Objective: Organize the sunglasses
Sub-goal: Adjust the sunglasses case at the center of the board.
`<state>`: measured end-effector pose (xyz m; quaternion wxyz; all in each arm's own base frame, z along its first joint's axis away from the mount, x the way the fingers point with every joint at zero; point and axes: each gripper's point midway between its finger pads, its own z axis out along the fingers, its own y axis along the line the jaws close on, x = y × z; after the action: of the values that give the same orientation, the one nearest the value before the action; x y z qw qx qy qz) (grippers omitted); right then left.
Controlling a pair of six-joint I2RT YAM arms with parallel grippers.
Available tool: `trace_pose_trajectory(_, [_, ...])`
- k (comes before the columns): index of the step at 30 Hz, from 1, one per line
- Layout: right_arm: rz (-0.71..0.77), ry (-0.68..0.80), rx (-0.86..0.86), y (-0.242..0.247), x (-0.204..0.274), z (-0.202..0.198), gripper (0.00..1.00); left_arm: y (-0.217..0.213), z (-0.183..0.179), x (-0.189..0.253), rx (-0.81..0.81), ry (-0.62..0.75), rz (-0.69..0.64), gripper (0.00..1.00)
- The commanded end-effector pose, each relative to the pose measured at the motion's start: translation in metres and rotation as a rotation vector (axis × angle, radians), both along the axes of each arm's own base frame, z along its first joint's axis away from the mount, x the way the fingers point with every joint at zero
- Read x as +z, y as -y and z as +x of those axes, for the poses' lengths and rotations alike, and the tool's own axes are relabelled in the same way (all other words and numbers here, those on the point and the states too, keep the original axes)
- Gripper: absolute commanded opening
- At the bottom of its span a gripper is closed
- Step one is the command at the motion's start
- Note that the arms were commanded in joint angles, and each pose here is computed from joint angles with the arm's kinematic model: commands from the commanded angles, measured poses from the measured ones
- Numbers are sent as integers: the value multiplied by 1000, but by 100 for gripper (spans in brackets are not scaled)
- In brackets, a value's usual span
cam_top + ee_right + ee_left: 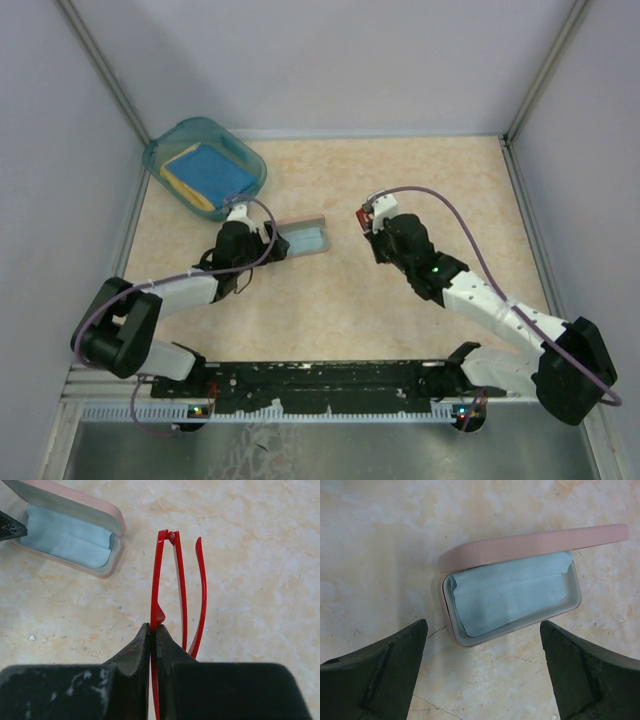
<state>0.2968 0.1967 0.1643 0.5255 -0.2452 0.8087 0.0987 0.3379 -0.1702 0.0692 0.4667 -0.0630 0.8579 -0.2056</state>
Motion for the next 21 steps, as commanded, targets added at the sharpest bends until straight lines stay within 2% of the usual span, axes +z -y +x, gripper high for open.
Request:
trace_pose_trajectory(1, [78, 81, -33, 1, 31, 9, 0, 6, 16, 11, 1, 45, -41, 100])
trace_pose_trajectory(21, [74, 89, -33, 4, 31, 12, 0, 28, 33, -8, -107, 54, -64, 100])
